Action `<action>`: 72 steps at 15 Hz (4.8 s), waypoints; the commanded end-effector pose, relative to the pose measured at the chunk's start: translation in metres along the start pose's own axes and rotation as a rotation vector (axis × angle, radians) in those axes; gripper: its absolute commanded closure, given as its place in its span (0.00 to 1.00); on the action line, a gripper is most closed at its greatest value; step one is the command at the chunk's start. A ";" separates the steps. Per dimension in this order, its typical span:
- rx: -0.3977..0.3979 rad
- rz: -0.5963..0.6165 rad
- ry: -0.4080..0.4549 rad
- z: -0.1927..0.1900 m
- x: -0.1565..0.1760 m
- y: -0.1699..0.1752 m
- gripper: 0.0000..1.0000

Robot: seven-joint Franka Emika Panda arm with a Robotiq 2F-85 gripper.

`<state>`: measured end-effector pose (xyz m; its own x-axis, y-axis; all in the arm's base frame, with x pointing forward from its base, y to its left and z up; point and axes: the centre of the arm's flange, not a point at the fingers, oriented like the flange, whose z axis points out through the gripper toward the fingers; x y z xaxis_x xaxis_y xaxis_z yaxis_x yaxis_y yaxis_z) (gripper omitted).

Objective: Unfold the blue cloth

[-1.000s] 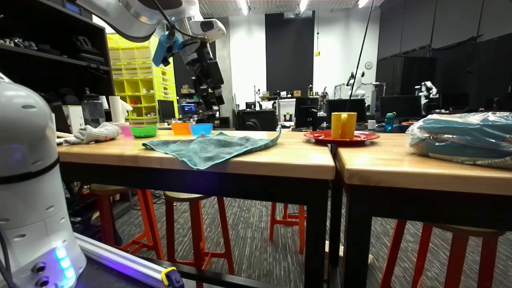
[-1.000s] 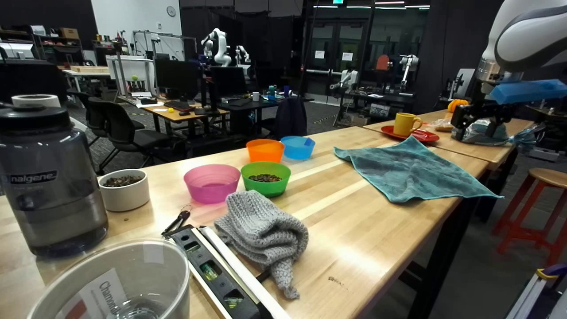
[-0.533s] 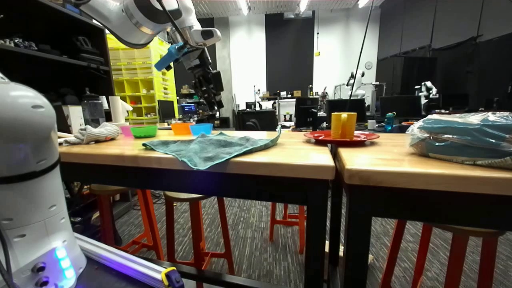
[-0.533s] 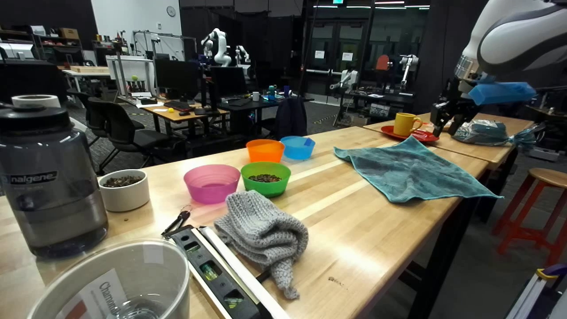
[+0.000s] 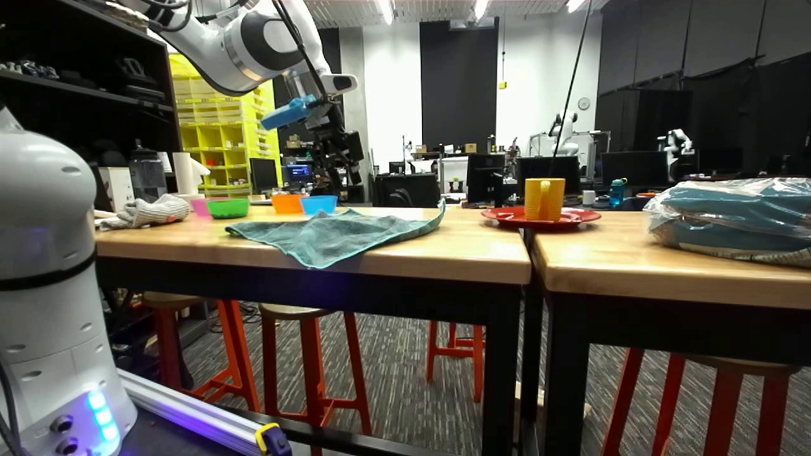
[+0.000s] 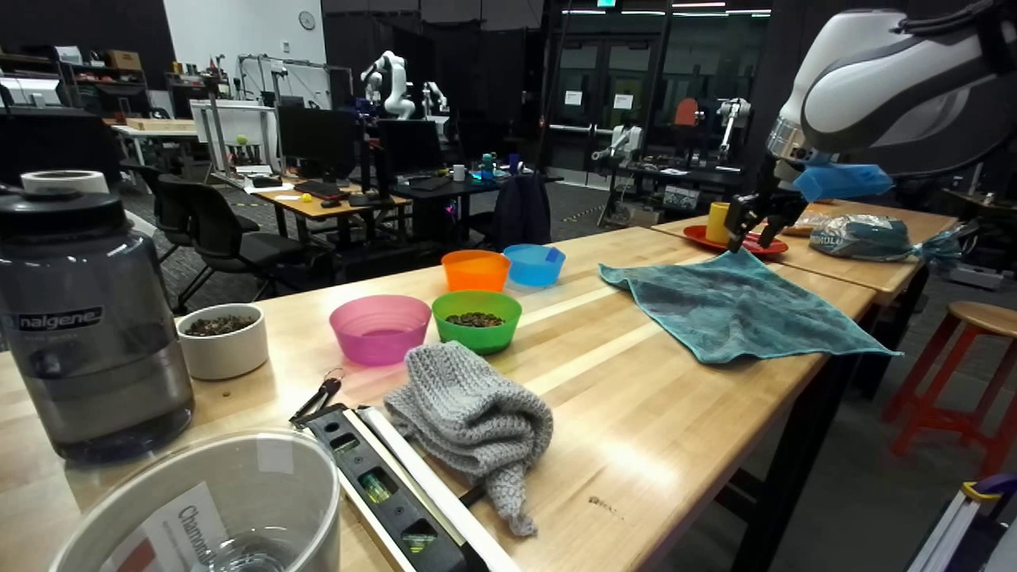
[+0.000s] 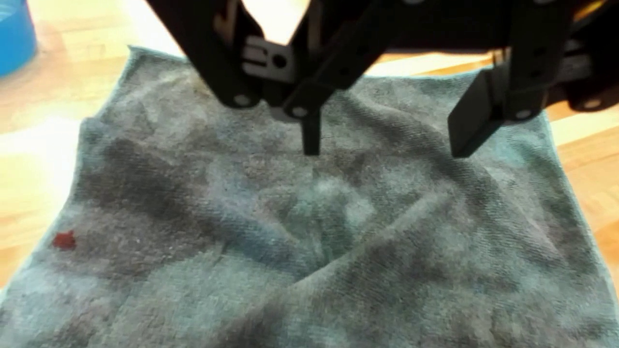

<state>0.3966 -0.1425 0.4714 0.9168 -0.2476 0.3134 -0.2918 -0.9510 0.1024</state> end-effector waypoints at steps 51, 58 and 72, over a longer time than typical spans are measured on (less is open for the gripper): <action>0.121 -0.165 -0.147 0.143 0.172 -0.089 0.00; 0.157 -0.144 -0.066 0.096 0.163 -0.080 0.00; 0.143 -0.037 -0.245 0.077 0.119 -0.017 0.00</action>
<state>0.5460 -0.1650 0.4422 0.9725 -0.2065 0.1075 -0.2060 -0.9784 -0.0155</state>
